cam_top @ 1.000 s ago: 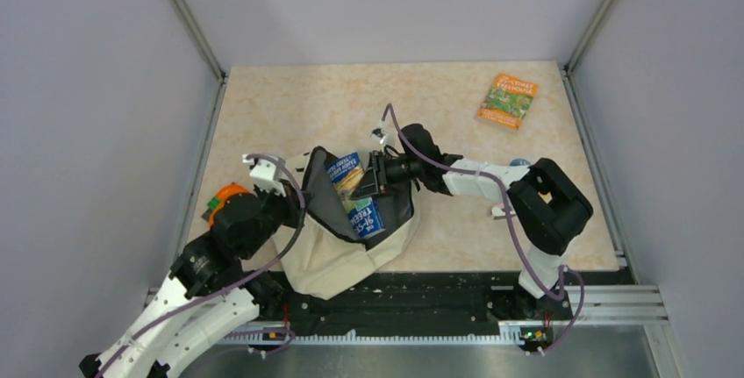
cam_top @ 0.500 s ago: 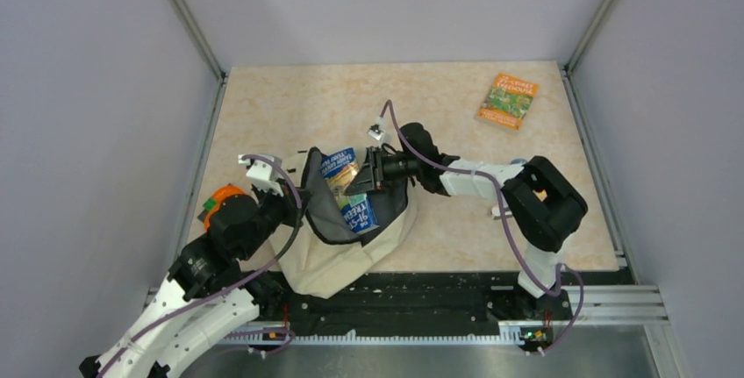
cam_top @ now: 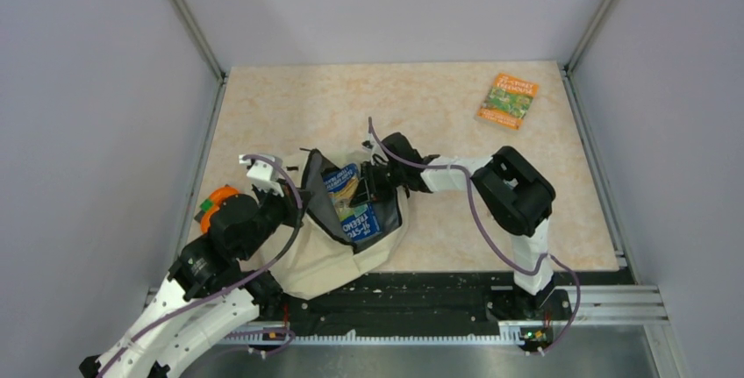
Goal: Pack the student bag
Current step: Place the book in the student bag.
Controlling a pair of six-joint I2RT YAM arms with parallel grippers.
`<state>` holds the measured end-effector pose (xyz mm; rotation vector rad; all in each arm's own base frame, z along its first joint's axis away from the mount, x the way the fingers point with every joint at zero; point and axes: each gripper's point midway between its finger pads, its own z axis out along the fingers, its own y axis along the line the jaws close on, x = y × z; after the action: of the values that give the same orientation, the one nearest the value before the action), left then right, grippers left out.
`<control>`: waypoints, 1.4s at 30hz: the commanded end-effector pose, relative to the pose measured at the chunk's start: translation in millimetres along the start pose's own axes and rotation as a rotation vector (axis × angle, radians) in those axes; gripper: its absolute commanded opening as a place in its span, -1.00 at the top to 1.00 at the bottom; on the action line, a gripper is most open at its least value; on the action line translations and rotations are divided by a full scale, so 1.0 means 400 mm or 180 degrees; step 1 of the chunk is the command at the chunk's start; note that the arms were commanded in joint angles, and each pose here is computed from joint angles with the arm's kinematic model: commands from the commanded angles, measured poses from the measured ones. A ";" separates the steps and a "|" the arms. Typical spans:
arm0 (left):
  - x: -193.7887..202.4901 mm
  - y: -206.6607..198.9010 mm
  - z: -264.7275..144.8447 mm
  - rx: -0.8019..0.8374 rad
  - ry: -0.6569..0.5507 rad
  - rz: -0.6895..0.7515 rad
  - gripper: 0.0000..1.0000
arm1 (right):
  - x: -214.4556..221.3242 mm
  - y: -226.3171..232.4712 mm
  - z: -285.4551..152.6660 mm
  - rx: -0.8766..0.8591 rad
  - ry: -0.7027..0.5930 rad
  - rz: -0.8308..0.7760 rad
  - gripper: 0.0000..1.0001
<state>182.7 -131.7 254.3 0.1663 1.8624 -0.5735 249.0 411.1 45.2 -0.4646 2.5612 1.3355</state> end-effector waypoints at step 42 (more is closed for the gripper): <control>-0.031 -0.072 0.063 0.0407 -0.0143 0.0117 1.00 | -0.067 -0.039 -0.025 0.0855 -0.0695 -0.0376 1.00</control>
<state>188.6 -149.3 247.0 0.2471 1.8732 -0.5963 243.7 433.8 49.3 -0.4349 2.5238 1.3411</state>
